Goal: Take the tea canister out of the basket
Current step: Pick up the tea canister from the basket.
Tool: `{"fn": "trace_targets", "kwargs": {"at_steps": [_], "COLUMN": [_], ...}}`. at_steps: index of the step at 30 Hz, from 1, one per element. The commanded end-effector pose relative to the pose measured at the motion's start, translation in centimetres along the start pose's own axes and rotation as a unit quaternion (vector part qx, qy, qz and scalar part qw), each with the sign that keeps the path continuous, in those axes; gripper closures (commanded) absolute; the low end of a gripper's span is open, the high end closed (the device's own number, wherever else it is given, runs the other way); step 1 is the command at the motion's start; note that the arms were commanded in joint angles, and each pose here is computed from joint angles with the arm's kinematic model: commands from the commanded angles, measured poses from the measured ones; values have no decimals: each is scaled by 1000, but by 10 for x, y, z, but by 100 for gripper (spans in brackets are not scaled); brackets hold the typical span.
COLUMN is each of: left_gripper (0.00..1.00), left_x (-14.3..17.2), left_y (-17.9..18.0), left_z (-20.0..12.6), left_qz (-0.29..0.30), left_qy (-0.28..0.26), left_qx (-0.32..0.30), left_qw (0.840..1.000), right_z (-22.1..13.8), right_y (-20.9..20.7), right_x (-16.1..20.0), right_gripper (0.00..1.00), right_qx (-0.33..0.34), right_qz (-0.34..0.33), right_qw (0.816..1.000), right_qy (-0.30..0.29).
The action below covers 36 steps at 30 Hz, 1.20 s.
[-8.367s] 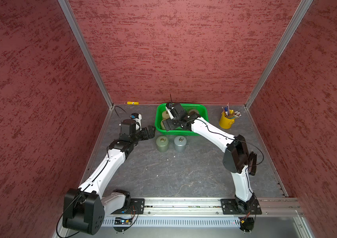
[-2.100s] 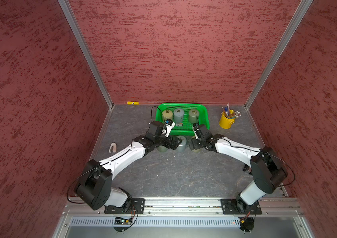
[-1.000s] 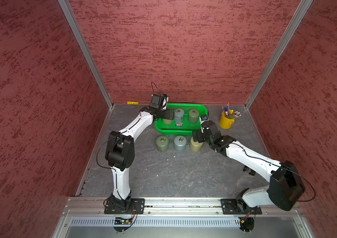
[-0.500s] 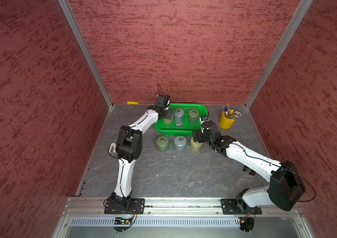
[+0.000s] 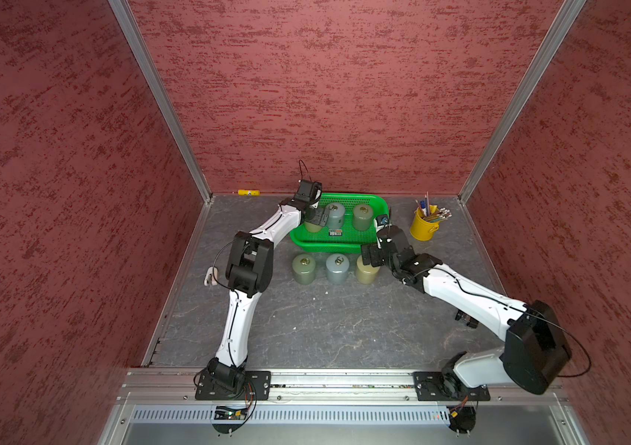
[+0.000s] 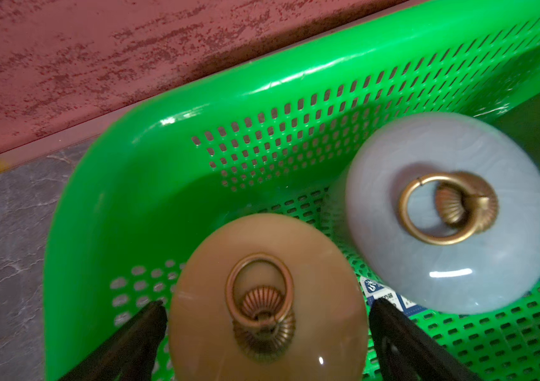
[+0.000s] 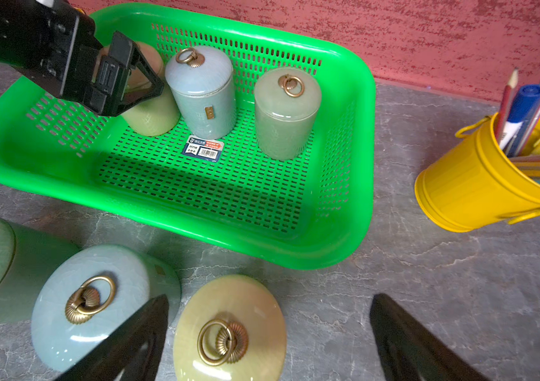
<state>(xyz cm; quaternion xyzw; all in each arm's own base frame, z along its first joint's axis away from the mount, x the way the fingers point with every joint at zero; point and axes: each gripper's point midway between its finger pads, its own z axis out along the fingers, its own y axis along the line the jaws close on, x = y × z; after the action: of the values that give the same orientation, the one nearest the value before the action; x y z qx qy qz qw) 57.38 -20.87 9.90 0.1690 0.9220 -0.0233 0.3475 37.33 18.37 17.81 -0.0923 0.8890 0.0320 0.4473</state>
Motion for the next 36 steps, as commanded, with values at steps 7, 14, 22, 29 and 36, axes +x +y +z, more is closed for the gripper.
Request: {"fn": "trace_targets", "kwargs": {"at_steps": [7, 14, 22, 29, 36], "left_gripper": [0, 10, 30, 52, 96], "left_x": [1, 4, 11, 12, 9], "left_y": [-7, -14, -18, -26, -34], "left_z": [9, -1, -7, -17, -42], "left_qz": [14, 26, 30, 35, 35], "left_qy": [10, -1, 1, -13, -33], "left_qx": [12, 15, 8, 6, 22], "left_qw": [1000, 1000, 1000, 999, 999], "right_z": [-1, 1, 3, 3, 0], "right_y": [-7, -6, -4, -3, -4], "right_x": [-4, -3, -3, -2, -7], "right_gripper": [2, 2, 2, 1, 1], "right_qx": [13, 11, 8, 6, 5], "right_qz": [9, 12, 12, 14, 15], "right_qw": [1000, 1000, 1000, 1000, 1000], "right_qy": [-12, -11, -10, -10, -19]}}
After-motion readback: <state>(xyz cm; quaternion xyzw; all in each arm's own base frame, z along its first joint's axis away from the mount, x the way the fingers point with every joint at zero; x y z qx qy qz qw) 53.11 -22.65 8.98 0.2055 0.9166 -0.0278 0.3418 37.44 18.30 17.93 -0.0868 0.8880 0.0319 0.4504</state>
